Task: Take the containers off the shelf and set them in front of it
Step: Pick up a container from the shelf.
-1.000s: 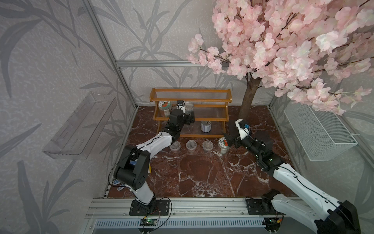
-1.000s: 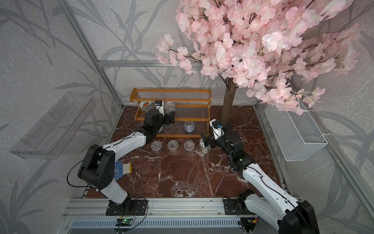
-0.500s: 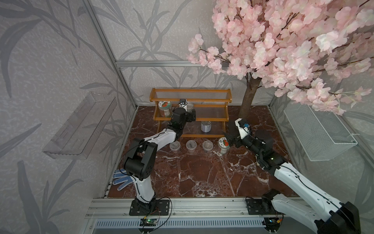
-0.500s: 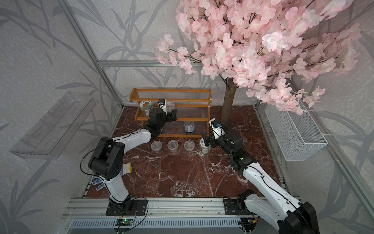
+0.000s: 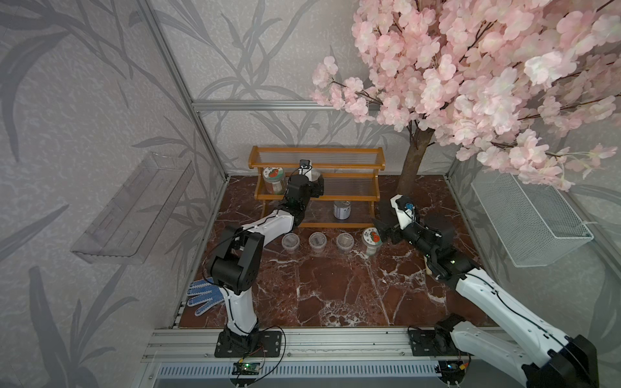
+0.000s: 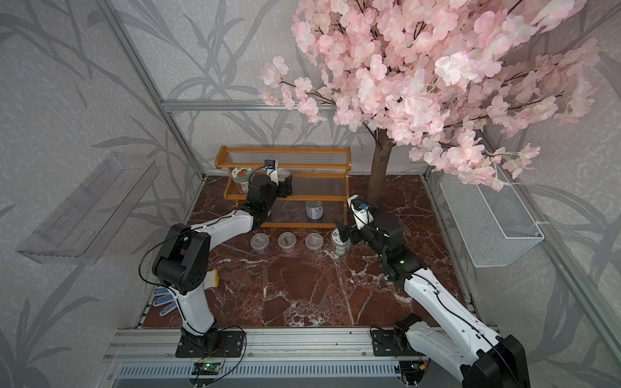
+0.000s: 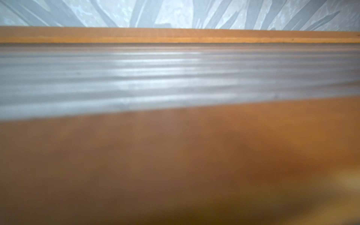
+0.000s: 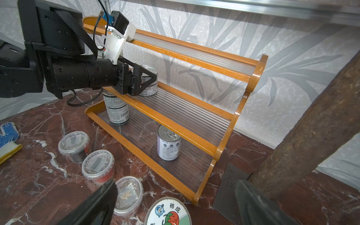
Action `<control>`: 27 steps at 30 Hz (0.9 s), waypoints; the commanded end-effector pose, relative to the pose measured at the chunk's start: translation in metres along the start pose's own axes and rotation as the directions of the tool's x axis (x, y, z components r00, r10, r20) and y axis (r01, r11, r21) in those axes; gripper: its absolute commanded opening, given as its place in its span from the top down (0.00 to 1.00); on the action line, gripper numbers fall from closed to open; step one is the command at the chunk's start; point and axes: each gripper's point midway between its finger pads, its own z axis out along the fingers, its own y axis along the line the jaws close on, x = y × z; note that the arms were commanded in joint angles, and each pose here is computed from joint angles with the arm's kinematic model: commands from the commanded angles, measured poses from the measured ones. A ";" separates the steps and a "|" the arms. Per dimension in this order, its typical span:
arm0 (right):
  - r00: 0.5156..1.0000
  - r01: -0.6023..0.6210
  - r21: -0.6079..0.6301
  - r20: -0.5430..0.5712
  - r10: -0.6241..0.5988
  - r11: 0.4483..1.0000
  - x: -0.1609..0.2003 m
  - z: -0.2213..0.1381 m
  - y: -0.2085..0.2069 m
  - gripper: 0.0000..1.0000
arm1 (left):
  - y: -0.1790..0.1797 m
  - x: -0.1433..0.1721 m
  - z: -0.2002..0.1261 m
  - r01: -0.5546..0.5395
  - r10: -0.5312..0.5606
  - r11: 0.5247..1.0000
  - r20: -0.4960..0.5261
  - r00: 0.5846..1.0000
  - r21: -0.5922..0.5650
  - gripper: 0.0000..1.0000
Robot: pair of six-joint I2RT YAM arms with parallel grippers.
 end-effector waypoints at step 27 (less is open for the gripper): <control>1.000 -0.013 -0.031 0.021 0.013 0.999 -0.008 0.013 -0.001 0.01 | 0.001 -0.039 -0.051 -0.011 0.011 1.000 0.034 0.999 0.019 0.29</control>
